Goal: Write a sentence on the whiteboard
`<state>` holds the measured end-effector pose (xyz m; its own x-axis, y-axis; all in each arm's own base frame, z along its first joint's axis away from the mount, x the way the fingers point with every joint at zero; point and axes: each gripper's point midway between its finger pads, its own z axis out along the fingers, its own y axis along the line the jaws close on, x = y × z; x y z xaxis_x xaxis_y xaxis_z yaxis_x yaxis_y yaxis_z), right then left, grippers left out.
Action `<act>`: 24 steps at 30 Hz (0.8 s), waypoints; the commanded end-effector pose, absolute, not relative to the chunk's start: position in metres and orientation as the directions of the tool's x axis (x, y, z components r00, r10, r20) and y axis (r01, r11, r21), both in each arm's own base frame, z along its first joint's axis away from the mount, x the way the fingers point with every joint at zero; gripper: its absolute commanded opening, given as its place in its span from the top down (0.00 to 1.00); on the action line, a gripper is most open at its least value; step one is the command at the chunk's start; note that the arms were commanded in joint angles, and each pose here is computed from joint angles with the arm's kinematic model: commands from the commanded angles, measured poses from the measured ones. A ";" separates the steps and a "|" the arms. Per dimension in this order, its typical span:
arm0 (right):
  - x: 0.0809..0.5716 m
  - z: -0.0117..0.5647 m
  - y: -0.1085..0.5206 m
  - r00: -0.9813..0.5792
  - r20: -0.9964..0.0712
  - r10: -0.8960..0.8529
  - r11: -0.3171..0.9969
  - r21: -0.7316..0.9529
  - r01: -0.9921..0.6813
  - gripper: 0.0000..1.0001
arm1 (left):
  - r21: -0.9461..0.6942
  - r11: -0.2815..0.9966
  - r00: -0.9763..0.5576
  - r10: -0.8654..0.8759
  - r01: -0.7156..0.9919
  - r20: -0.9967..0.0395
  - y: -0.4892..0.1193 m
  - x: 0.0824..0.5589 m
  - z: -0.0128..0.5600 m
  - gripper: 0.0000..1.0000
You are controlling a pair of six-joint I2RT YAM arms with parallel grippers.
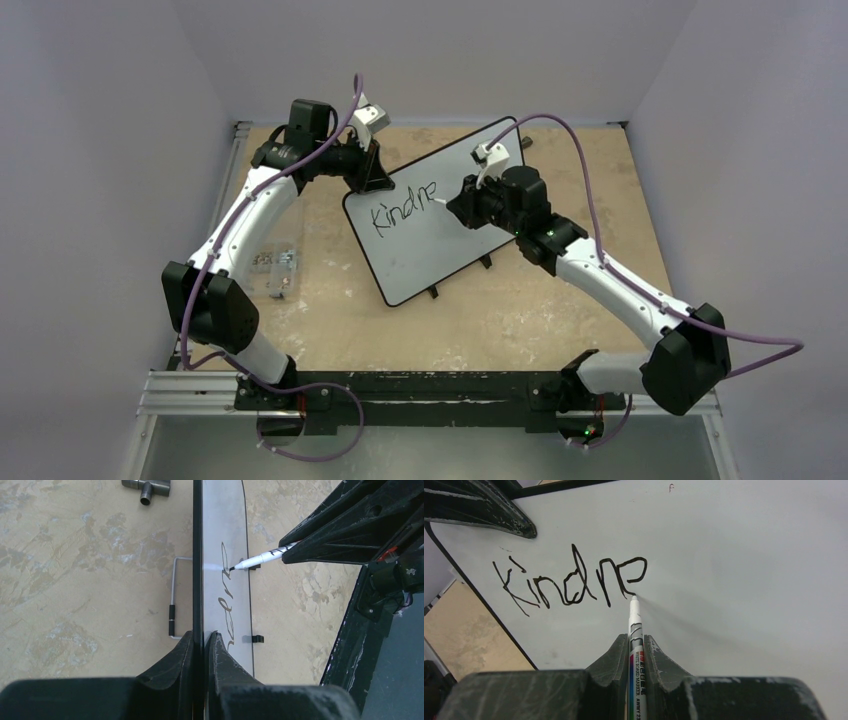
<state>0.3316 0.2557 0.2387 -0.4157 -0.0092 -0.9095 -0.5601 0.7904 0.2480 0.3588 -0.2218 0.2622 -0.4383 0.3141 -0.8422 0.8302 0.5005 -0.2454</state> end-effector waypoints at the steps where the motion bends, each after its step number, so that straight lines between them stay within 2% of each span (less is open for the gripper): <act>1: 0.342 0.244 0.237 -0.387 -0.922 0.002 0.849 0.206 -0.486 1.00 | -0.140 0.482 -0.369 0.423 0.865 -0.828 -0.220 0.359 0.245 1.00; 12: 0.341 0.267 0.235 -0.357 -0.934 0.022 0.845 0.208 -0.492 1.00 | -0.150 0.477 -0.375 0.419 0.866 -0.827 -0.222 0.360 0.244 1.00; 24: 0.337 0.313 0.233 -0.290 -0.949 0.124 0.821 0.263 -0.507 1.00 | -0.156 0.482 -0.380 0.412 0.862 -0.828 -0.222 0.360 0.247 1.00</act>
